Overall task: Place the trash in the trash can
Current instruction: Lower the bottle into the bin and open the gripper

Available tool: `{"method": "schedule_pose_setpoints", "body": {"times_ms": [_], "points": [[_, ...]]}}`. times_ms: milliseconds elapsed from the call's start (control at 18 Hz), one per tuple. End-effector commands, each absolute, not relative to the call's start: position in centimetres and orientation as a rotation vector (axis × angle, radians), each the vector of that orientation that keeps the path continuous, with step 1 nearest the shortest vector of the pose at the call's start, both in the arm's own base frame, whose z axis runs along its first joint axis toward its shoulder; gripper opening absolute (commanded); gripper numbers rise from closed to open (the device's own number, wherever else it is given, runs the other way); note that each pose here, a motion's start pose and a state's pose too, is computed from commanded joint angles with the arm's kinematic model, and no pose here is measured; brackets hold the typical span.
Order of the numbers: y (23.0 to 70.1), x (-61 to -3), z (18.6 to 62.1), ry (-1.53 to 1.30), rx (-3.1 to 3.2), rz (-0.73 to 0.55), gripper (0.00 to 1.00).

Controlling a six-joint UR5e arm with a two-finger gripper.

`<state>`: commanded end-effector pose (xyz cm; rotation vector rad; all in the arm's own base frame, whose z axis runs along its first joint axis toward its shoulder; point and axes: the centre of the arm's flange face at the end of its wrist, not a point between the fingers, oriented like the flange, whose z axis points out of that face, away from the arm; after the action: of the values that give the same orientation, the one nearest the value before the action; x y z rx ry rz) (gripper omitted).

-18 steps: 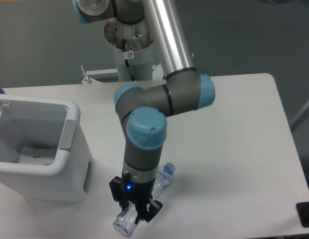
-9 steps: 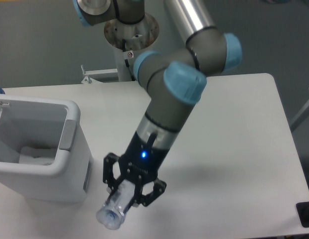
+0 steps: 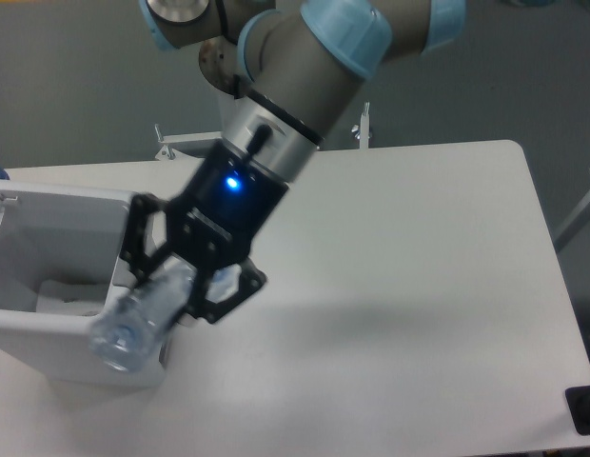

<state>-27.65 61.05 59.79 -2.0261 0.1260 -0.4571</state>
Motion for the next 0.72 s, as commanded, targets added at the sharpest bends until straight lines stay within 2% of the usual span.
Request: {"method": "schedule_pose_setpoints", "body": {"times_ms": [333, 722], "points": [[62.6, -22.9, 60.1, 0.182, -2.017, -0.536, 0.51], [64.0, -19.0, 57.9, 0.222, -2.042, -0.606, 0.54]]}}
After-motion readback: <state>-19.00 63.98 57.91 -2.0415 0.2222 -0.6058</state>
